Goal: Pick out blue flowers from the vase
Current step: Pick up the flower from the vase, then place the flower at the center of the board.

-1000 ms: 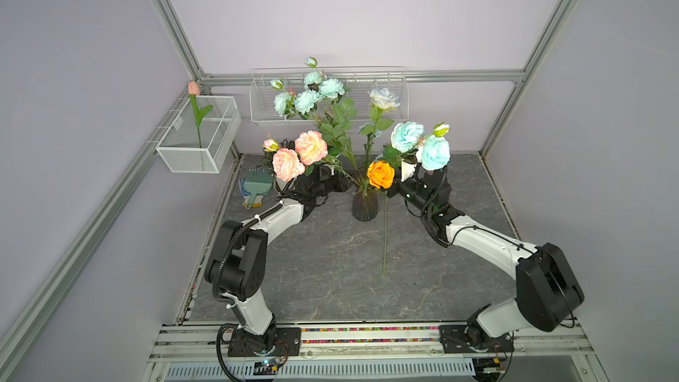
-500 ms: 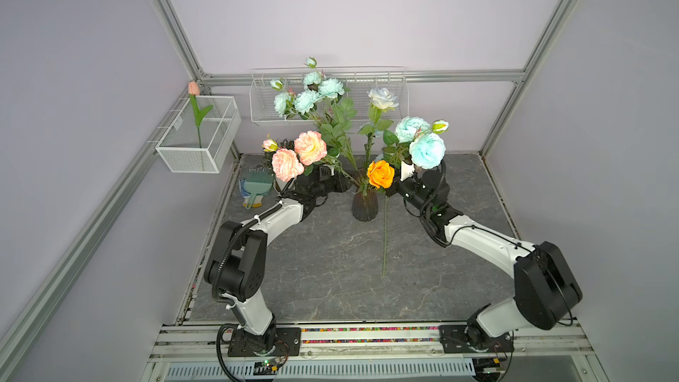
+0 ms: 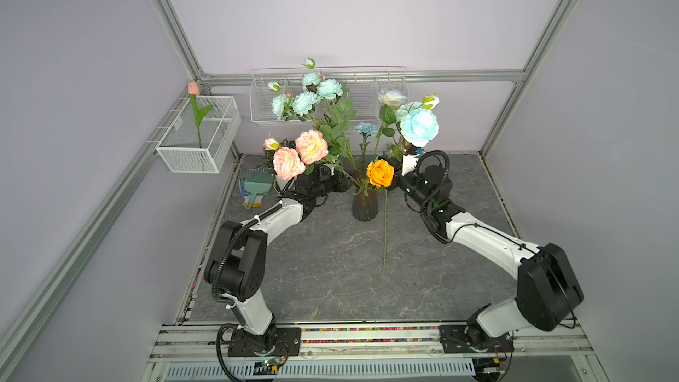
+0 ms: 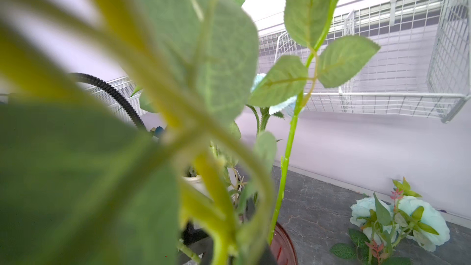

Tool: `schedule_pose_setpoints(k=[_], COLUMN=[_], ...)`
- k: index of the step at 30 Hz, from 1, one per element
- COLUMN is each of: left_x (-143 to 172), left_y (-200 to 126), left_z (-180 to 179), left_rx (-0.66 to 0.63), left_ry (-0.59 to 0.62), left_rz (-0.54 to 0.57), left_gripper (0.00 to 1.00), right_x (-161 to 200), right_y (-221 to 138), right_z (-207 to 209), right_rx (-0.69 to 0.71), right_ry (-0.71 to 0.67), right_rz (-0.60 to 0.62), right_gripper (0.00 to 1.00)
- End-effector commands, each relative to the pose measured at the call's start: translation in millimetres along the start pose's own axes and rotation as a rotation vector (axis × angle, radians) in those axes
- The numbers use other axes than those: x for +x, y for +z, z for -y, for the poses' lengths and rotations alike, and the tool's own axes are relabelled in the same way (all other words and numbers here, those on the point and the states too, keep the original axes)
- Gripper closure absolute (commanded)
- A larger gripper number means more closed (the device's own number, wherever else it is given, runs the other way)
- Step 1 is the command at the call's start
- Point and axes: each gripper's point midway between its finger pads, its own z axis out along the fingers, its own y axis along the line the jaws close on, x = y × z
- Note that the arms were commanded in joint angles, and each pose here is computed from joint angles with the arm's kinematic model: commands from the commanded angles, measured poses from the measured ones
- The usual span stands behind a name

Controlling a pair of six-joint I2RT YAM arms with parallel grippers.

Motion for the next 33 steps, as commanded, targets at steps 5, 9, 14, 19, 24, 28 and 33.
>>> schedule_pose_setpoints(k=[5, 9, 14, 19, 24, 28, 33], left_x=[11.0, 11.4, 11.5, 10.2, 8.1, 10.8, 11.9], left_y=[0.3, 0.0, 2.2, 4.8, 7.3, 8.9, 10.0], left_z=[-2.4, -3.6, -4.8, -4.8, -4.8, -6.9, -7.6], left_rx=[-0.014, -0.018, -0.013, -0.006, 0.000, 0.000, 0.005], left_ry=[-0.006, -0.007, -0.012, -0.014, -0.014, -0.018, -0.022], left_rz=[-0.038, -0.036, -0.032, -0.030, -0.027, -0.032, -0.033], left_gripper=[0.66, 0.66, 0.66, 0.66, 0.66, 0.66, 0.66], right_x=[-60.1, -82.5, -118.8, -166.8, -201.2, -210.3, -202.1], right_y=[-14.2, -21.4, -39.5, -70.1, -101.5, -119.3, -127.6], right_z=[-15.2, -18.2, -18.5, -17.5, -17.3, -11.6, -3.8], right_rx=[-0.013, -0.015, 0.015, 0.049, 0.111, 0.163, 0.185], right_ry=[-0.088, -0.114, -0.158, -0.189, -0.254, -0.257, -0.200], right_rz=[0.087, 0.088, 0.070, 0.059, 0.057, 0.023, -0.076], right_gripper=[0.92, 0.92, 0.92, 0.92, 0.91, 0.91, 0.91])
